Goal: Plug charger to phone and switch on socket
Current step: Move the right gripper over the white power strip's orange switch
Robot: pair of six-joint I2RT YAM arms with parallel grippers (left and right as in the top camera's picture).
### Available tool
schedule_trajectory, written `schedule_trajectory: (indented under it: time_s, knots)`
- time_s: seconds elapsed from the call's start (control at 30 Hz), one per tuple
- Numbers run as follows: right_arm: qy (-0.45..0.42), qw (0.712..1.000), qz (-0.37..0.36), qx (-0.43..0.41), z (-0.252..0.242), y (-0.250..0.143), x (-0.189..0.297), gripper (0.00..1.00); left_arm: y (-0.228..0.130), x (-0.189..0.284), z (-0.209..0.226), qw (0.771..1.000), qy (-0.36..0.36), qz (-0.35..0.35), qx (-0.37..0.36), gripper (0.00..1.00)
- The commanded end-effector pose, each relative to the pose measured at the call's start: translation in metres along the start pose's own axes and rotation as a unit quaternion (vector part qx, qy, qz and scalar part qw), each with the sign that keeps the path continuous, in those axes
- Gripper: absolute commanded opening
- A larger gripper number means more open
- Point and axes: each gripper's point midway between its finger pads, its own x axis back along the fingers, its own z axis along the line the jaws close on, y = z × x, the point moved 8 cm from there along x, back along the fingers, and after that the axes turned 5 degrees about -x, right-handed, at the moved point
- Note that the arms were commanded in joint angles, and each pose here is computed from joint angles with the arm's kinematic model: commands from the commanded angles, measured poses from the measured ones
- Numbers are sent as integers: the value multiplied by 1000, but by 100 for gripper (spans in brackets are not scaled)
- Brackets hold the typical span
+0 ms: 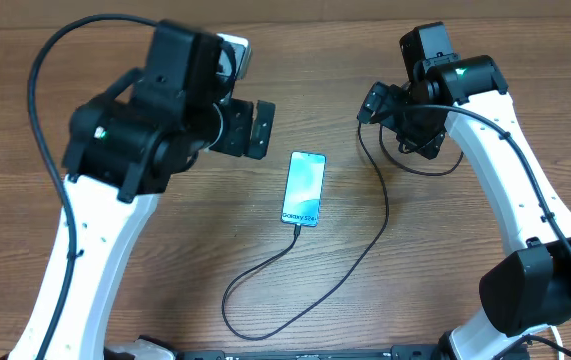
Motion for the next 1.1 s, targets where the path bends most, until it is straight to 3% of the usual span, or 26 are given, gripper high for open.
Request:
schedule_trajectory:
  time_s: [0.0,0.57,0.83,1.07]
  knots:
    - [6,1000,-15,3,2,3,8,100,0,-1,1,1000,5,2,-12,99]
    - [57,997,24,47,-8,12,12,100,0,-5,2,1000,6,7,-12,100]
    - [123,991,44,12,-68,54,28,100,0,-5,2,1000,6,8,-11,99]
    - [109,993,9,-35,-132,84,44,100,0,-6,2,1000,6,10,-11,99]
